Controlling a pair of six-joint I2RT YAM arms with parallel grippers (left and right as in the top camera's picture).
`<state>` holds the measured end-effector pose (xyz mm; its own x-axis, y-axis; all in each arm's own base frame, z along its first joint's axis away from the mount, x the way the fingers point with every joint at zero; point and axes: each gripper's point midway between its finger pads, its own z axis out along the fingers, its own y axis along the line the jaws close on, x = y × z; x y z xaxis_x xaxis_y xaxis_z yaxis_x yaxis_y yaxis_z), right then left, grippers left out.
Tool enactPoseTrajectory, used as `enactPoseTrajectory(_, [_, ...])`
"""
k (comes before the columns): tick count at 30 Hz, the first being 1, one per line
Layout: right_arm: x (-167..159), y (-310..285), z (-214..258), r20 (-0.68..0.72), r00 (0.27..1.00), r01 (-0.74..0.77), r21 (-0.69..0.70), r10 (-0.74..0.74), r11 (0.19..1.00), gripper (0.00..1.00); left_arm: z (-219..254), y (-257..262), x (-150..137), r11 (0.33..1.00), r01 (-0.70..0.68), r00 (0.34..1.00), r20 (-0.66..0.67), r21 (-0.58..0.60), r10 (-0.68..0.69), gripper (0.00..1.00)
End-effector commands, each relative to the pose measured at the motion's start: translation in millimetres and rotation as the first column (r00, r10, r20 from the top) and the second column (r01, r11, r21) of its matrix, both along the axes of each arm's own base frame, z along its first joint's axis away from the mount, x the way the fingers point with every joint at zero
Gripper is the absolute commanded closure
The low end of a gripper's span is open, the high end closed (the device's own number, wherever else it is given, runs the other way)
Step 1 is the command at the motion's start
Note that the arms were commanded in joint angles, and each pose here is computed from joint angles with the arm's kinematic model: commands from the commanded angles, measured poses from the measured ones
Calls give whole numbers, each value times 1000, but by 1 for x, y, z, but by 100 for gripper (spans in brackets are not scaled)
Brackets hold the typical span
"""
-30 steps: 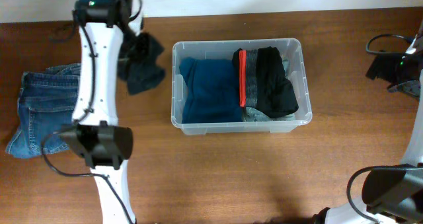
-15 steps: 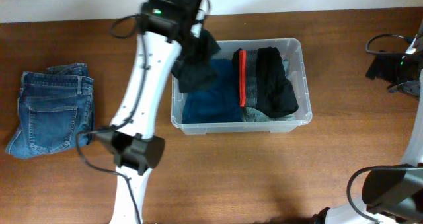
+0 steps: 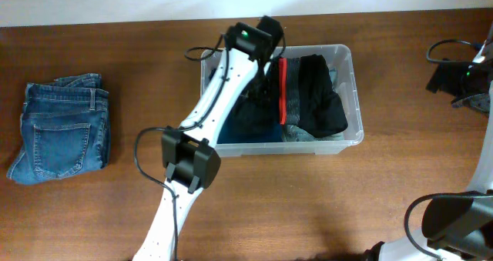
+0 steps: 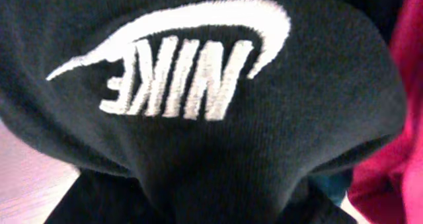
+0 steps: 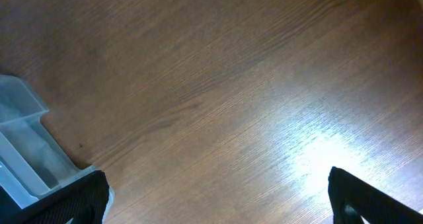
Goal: Pack container
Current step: 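Carry the Nike shirt right over the container's left half, then lower the Nike shirt onto the teal shirt and release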
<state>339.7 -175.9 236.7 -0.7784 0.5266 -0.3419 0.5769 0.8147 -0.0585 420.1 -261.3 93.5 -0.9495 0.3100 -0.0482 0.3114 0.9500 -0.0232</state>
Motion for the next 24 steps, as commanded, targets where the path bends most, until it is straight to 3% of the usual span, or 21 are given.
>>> enactPoseTrajectory(1, [-1,-3,-1,-6,1000,18,-6,-18,1000,2,-16,-10,-7,1000,0,999,-39,1,0,97])
enactPoseTrajectory(2, [-1,-3,-1,-6,1000,18,-6,-18,1000,2,-17,-11,-8,1000,3,999,-43,0,-3,53])
enactPoseTrajectory(3, [-1,-3,-1,-6,1000,18,-6,-18,1000,2,-15,-11,-8,1000,3,999,-41,-2,-3,37])
enactPoseTrajectory(7, [-1,-3,-1,-6,1000,18,-6,-18,1000,2,-1,-6,-6,1000,-7,1000,-25,-11,7,27])
enactPoseTrajectory(14, [-1,-3,-1,-6,1000,18,-6,-18,1000,2,52,9,6,996,-40,996,78,-76,45,24])
enactPoseTrajectory(17, [-1,-3,-1,-6,1000,18,-6,-18,1000,2,74,11,7,994,-42,991,122,-104,55,27])
enactPoseTrajectory(18, [-1,-3,-1,-6,1000,18,-6,-18,1000,2,79,12,6,993,-41,990,129,-109,55,41])
enactPoseTrajectory(19, [-1,-3,-1,-6,1000,18,-6,-18,1000,2,82,12,6,993,-40,989,134,-112,55,84])
enactPoseTrajectory(20, [-1,-3,-1,-6,1000,18,-6,-18,1000,2,84,12,5,993,-41,989,136,-114,56,100])
enactPoseTrajectory(24, [-1,-3,-1,-6,1000,18,-6,-18,1000,2,78,5,3,994,-26,991,130,-104,39,99])
